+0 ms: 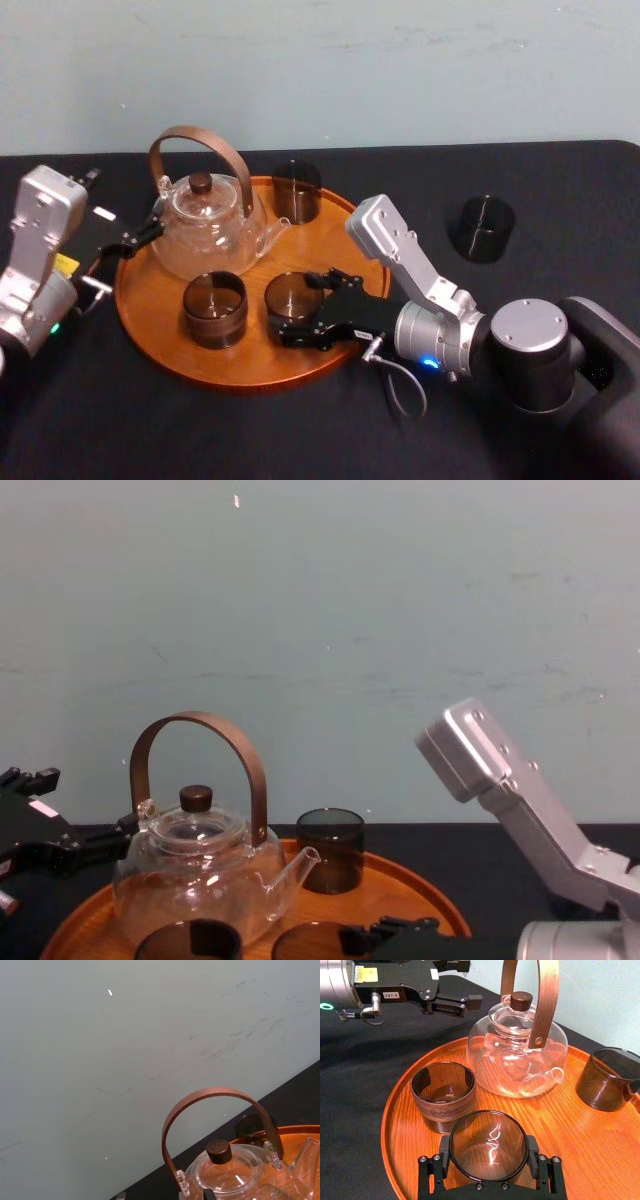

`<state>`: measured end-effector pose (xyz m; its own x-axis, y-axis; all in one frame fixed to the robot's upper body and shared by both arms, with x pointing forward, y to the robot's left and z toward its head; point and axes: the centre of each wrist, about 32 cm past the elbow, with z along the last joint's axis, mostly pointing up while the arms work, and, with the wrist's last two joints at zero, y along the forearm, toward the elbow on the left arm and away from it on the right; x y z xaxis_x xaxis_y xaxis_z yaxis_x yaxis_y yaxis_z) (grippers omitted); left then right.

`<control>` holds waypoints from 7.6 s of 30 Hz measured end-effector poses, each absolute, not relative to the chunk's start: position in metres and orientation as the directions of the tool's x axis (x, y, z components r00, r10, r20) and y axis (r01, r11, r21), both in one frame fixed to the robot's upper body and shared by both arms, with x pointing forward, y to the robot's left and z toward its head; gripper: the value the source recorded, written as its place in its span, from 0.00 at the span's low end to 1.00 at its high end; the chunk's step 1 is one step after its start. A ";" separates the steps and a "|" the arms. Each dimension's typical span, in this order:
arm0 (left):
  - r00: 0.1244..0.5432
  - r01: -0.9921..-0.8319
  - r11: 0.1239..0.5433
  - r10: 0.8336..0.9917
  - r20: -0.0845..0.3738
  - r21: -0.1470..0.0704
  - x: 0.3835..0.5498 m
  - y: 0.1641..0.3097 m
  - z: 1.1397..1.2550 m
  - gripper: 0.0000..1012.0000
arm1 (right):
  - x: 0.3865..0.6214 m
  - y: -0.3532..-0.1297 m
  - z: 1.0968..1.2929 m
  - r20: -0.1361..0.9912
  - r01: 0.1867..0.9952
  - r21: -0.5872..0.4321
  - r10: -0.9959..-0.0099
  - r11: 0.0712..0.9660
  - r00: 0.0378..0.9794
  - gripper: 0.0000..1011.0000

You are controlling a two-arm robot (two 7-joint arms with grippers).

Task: Pick up the glass from the table and place it on the tray.

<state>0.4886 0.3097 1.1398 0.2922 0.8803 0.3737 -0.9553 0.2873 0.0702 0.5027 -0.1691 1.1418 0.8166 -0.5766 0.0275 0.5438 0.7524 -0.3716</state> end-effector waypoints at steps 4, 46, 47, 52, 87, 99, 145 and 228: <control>0.292 -0.955 0.287 0.880 0.374 0.070 0.489 0.310 1.140 0.99 | 0.503 -0.169 1.142 0.024 0.543 -0.377 -0.579 0.750 0.815 0.89; 0.292 -0.955 0.287 0.880 0.374 0.070 0.489 0.310 1.140 0.99 | 0.486 -0.181 1.161 0.107 0.596 -0.308 -0.595 0.742 0.797 0.99; 0.292 -0.955 0.287 0.880 0.374 0.070 0.489 0.310 1.140 0.99 | 0.485 -0.182 1.162 0.110 0.598 -0.304 -0.596 0.741 0.795 0.99; 0.292 -0.955 0.287 0.880 0.374 0.070 0.489 0.310 1.140 0.99 | 0.479 -0.189 1.168 0.115 0.608 -0.289 -0.604 0.739 0.789 0.99; 0.292 -0.955 0.287 0.880 0.374 0.070 0.489 0.310 1.140 0.99 | 0.443 -0.294 1.168 0.003 0.746 -0.237 -0.767 0.623 0.642 0.99; 0.292 -0.955 0.287 0.880 0.374 0.070 0.489 0.310 1.140 0.99 | 0.447 -0.326 1.175 0.025 0.811 -0.268 -0.837 0.520 0.546 0.99; 0.292 -0.955 0.287 0.880 0.374 0.070 0.489 0.310 1.140 0.99 | 0.510 -0.350 1.176 0.024 0.844 -0.324 -0.888 0.428 0.459 0.99; 0.292 -0.955 0.287 0.880 0.374 0.070 0.489 0.310 1.140 0.99 | 0.559 -0.338 1.144 -0.033 0.787 -0.394 -0.863 0.474 0.503 0.96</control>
